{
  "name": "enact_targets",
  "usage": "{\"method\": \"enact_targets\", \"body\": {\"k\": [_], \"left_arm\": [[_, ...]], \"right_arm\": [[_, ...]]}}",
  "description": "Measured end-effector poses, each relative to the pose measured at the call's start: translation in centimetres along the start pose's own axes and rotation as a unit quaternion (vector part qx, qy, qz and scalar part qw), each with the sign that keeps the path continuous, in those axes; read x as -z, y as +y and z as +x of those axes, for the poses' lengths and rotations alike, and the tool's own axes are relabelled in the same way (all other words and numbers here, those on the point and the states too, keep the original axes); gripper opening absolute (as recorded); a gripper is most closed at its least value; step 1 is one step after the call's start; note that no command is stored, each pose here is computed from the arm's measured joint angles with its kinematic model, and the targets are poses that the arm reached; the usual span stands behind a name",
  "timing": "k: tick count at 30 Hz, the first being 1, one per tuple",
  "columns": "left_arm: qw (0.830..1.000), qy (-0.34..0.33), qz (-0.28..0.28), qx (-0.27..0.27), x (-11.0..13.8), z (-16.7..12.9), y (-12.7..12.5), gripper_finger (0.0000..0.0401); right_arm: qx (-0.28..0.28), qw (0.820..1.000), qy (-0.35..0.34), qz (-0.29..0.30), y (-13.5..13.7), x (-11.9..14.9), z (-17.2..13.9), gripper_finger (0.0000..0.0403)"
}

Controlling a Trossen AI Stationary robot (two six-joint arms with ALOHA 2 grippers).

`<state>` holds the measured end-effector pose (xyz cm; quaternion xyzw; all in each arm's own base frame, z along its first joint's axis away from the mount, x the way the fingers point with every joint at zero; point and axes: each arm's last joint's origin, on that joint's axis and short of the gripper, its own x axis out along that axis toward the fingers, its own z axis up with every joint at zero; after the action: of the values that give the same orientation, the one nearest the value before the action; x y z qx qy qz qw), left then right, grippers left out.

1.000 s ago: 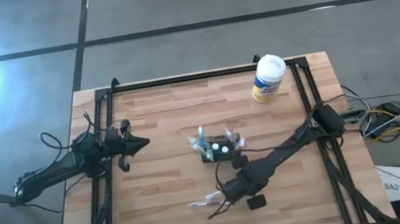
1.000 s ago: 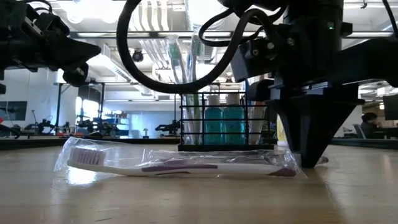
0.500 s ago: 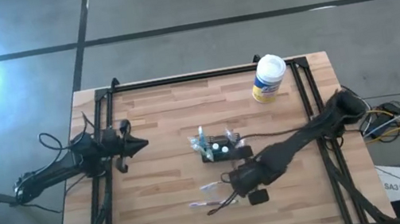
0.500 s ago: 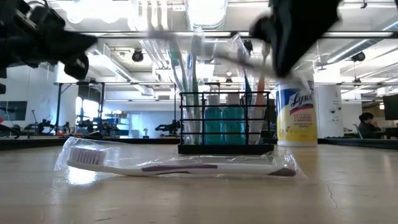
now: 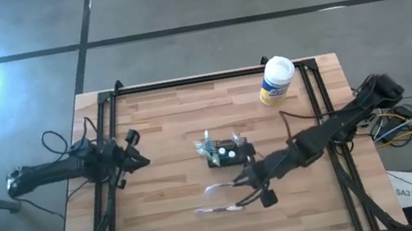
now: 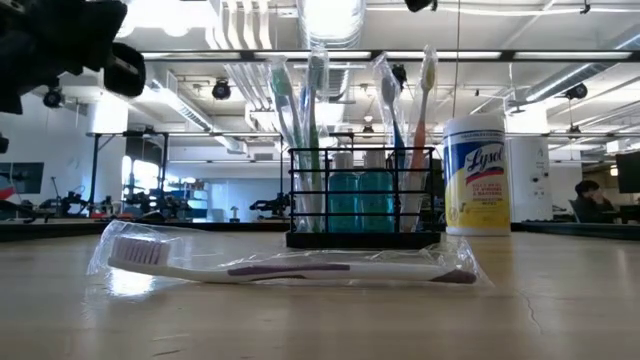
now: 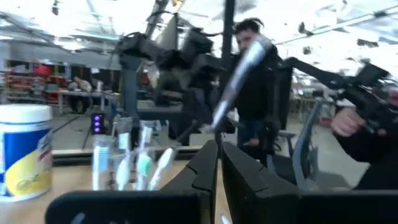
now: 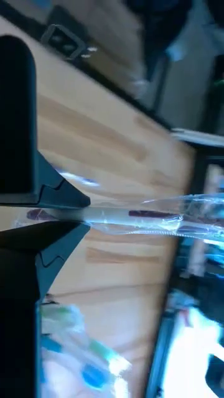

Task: Pick & Place toothbrushing station
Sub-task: Put the top purple toothbrush into the black mesh organizer

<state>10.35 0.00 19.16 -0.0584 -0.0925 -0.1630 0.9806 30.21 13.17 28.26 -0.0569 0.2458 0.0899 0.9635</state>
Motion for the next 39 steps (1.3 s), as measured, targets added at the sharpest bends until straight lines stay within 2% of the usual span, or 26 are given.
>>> {"method": "enact_targets", "body": {"k": [4, 7, 10, 13, 18, 22, 25, 29, 36, 39], "left_arm": [[1.0, 0.011, 0.024, 0.005, -0.7, 1.1, -0.4, 0.0028], [0.999, 0.02, 0.039, -0.005, -1.8, 2.2, -0.6, 0.0044], [0.999, 0.018, 0.05, -0.01, -3.4, 3.5, -0.6, 0.0077], [0.998, 0.025, 0.048, -0.037, -4.6, 4.9, -0.2, 0.0118], [0.996, 0.06, 0.044, -0.057, -5.3, 7.5, 0.6, 0.0188], [0.993, 0.093, 0.04, -0.06, -5.4, 9.9, 1.3, 0.0219], [0.994, 0.081, 0.05, -0.057, -6.4, 11.6, 1.7, 0.0224], [0.993, 0.096, 0.06, -0.035, -6.3, 13.7, 2.1, 0.0221], [0.994, 0.092, 0.054, -0.014, -7.3, 16.9, 2.3, 0.022], [0.995, 0.09, 0.053, -0.008, -7.7, 17.9, 2.2, 0.022]], "right_arm": [[0.009, 0.999, -0.042, 0.013, -1.0, 1.1, 0.0, 0.0021], [0.017, 0.999, -0.043, 0.018, -1.6, 1.8, 0.2, 0.0021], [0.026, 0.998, -0.05, 0.023, -2.1, 2.1, 0.7, 0.0022], [0.035, 0.997, -0.058, 0.029, -2.7, 2.2, 1.1, 0.0022], [0.047, 0.996, -0.077, 0.023, -3.4, 2.0, 1.4, 0.0022], [0.076, 0.993, -0.09, 0.03, -4.1, 1.8, 1.4, 0.0022], [0.067, 0.993, -0.097, 0.014, -4.3, 1.5, 1.4, 0.0022], [0.056, 0.993, -0.099, 0.004, -4.6, 1.3, 1.4, 0.0022], [0.107, 0.99, -0.092, 0.017, -5.6, 1.6, 1.7, 0.0022], [0.111, 0.989, -0.093, 0.014, -5.6, 1.6, 1.8, 0.0022]]}}
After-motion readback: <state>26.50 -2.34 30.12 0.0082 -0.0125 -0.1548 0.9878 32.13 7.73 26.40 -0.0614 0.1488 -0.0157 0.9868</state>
